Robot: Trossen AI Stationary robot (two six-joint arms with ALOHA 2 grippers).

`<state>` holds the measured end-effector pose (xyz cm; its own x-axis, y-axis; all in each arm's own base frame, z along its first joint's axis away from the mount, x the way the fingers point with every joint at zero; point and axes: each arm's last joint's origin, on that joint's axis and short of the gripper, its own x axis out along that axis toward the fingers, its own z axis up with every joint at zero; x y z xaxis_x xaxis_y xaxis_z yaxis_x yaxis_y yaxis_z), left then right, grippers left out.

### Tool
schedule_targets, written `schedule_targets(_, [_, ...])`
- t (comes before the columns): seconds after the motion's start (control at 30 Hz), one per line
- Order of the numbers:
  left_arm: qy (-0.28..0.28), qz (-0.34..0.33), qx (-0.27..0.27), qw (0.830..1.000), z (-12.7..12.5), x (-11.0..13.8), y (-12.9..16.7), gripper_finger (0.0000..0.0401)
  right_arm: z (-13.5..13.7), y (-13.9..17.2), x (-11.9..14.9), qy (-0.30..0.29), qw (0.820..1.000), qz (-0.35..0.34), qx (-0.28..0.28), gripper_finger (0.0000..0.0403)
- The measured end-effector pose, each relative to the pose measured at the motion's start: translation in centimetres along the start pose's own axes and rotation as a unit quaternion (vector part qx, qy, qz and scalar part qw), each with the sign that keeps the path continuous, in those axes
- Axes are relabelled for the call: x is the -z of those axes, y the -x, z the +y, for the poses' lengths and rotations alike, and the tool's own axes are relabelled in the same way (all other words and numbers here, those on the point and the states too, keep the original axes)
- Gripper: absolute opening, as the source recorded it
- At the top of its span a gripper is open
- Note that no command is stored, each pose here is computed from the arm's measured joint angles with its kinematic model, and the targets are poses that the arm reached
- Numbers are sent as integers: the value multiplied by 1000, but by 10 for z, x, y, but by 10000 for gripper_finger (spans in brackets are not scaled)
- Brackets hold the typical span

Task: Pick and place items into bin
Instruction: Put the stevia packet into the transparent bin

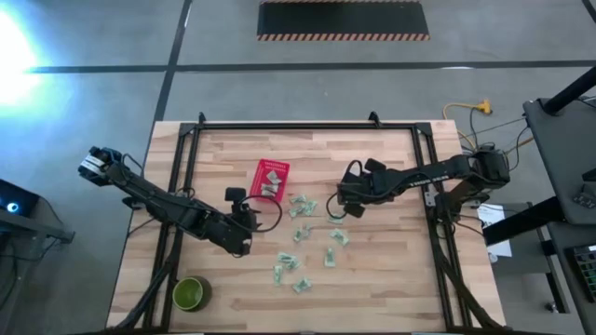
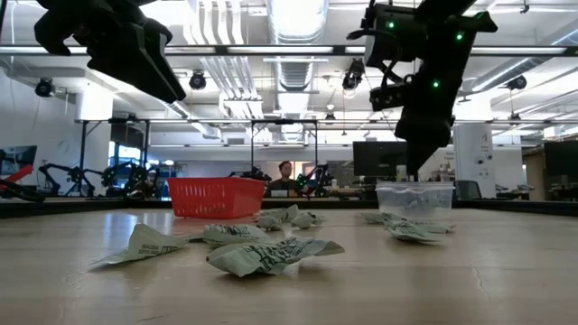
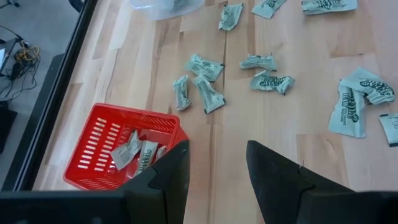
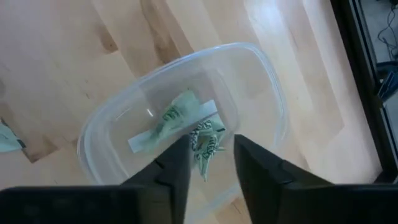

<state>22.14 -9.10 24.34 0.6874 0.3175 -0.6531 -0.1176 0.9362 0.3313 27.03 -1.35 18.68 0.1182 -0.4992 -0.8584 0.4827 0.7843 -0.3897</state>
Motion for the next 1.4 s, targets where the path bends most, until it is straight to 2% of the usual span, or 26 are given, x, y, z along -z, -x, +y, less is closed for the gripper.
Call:
schedule_targets(0.2, [0,3,13,1000,-1,0,0,141,3,6,-1,2,1000,-16,-9,160])
schedule_targets(0.37, [0,3,15,1000,-1,1,0,141,20,27,-1,77,994,-66,-46,163])
schedule_targets(0.6, [3,1,18,1000,-2,0,0,141,57,49,5,148,968,-127,-156,151])
schedule_targets(0.77, [27,8,46,999,-4,1,0,141,84,54,12,174,951,-154,-205,143])
schedule_targets(0.9, [30,7,62,998,-6,3,-2,141,107,55,19,205,931,-157,-259,139])
schedule_targets(1.0, [32,3,63,997,-7,3,-3,141,119,53,27,224,924,-147,-273,136])
schedule_targets(1.13, [31,4,63,998,-7,5,-4,141,128,45,32,228,928,-131,-263,138])
schedule_targets(1.33, [33,3,63,997,-7,5,-4,141,121,35,33,156,959,-95,-217,139])
schedule_targets(1.4, [34,0,64,997,-7,4,-4,141,119,34,34,142,964,-84,-207,139])
